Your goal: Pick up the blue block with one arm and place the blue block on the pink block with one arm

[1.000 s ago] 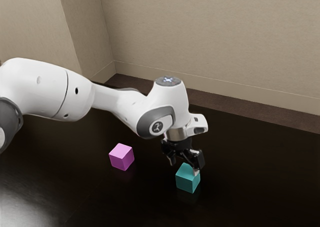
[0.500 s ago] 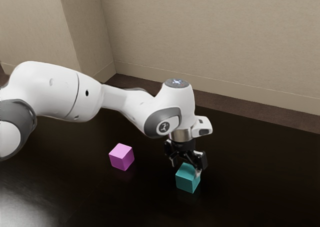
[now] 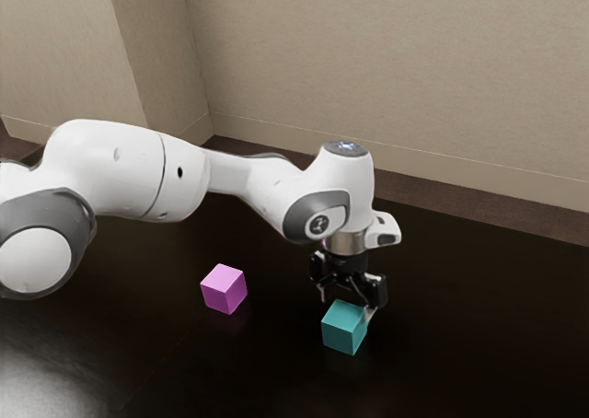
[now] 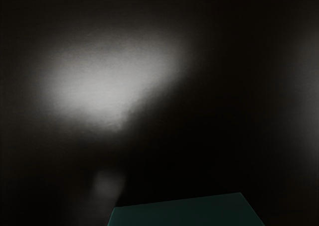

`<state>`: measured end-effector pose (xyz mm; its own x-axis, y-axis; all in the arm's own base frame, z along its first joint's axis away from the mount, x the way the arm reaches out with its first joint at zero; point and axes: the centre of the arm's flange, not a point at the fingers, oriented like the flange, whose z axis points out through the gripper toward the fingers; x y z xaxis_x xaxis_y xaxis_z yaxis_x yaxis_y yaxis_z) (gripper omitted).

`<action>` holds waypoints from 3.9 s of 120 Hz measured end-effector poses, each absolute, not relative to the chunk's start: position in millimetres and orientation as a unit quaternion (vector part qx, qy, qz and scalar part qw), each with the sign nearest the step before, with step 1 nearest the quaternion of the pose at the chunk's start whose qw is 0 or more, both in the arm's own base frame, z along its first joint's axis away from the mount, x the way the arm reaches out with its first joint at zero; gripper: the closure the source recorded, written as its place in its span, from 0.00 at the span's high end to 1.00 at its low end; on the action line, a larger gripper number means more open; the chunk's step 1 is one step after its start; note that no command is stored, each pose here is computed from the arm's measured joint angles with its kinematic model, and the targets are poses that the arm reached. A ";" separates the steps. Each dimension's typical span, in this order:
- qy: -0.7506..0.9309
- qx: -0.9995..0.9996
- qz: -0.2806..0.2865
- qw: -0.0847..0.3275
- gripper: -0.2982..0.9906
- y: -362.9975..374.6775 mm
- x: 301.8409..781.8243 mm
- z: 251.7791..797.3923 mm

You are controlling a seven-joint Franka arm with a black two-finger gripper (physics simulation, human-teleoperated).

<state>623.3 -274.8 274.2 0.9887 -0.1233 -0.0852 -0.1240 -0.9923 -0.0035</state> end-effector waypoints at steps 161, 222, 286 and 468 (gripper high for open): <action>0.054 -0.996 0.065 0.015 0.56 -265.8 582.4 275.6; 0.014 -0.999 0.038 0.015 0.54 -172.2 592.0 349.1; 0.006 -0.998 0.063 0.024 0.54 -74.3 586.6 368.8; 0.043 -0.997 0.070 0.013 0.54 -11.5 575.0 340.3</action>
